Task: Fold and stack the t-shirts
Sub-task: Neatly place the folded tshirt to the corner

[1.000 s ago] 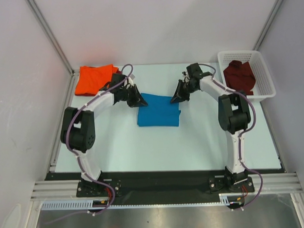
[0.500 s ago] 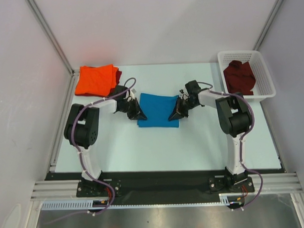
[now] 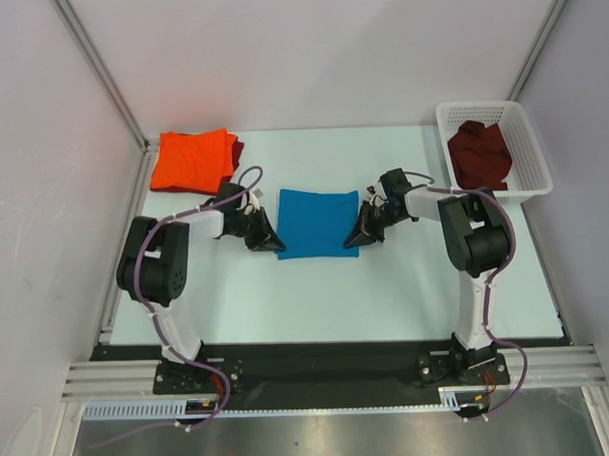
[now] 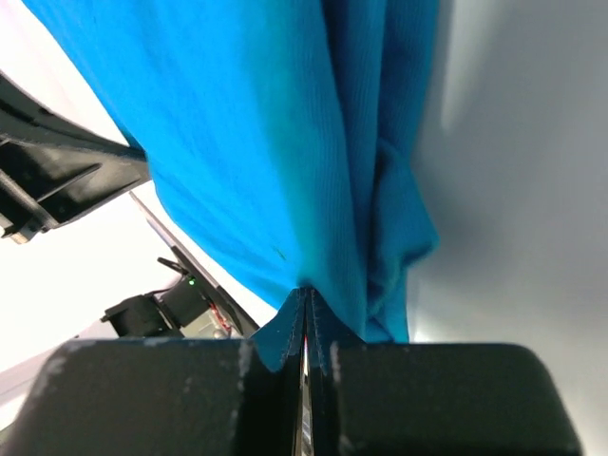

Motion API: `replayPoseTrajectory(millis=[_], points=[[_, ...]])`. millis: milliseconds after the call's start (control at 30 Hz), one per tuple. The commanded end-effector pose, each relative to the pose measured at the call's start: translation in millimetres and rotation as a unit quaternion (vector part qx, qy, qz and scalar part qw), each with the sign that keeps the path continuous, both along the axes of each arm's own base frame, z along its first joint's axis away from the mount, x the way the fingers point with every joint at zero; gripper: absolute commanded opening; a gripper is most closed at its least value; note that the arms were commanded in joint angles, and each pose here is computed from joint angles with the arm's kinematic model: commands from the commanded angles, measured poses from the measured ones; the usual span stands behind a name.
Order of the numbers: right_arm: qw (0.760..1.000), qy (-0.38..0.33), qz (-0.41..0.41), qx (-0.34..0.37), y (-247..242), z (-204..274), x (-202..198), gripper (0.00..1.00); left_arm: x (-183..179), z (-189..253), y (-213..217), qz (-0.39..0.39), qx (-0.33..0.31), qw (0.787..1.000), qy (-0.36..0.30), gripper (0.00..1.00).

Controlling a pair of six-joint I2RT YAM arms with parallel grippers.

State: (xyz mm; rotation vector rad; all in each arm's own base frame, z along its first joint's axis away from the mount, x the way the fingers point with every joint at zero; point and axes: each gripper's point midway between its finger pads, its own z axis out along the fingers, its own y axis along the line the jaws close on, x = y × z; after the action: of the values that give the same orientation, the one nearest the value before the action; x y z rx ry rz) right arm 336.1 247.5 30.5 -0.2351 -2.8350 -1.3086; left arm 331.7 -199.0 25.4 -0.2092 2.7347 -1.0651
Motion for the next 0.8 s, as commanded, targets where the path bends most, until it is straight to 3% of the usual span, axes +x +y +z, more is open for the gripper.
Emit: replayPoseTrajectory(millis=[0, 133, 267, 533, 767], points=[[0.999, -0.044, 0.002, -0.02, -8, 30, 8, 0.02, 2, 32, 7, -0.016, 0.013, 0.999, -0.047, 0.08], [0.998, -0.066, -0.014, -0.005, -7, 60, 22, 0.02, 21, 77, 0, -0.021, -0.006, 0.995, -0.097, 0.14], [0.998, -0.065, -0.003, 0.009, 9, 65, 23, 0.02, 26, 82, -11, -0.025, -0.041, 0.995, -0.091, 0.15], [0.999, -0.036, 0.001, -0.005, 14, 25, 4, 0.02, 43, 78, 11, 0.024, -0.046, 0.995, -0.089, 0.15], [0.998, -0.015, -0.029, -0.05, -25, -8, -9, 0.01, 52, 86, 44, 0.046, -0.018, 0.993, -0.11, 0.27]])
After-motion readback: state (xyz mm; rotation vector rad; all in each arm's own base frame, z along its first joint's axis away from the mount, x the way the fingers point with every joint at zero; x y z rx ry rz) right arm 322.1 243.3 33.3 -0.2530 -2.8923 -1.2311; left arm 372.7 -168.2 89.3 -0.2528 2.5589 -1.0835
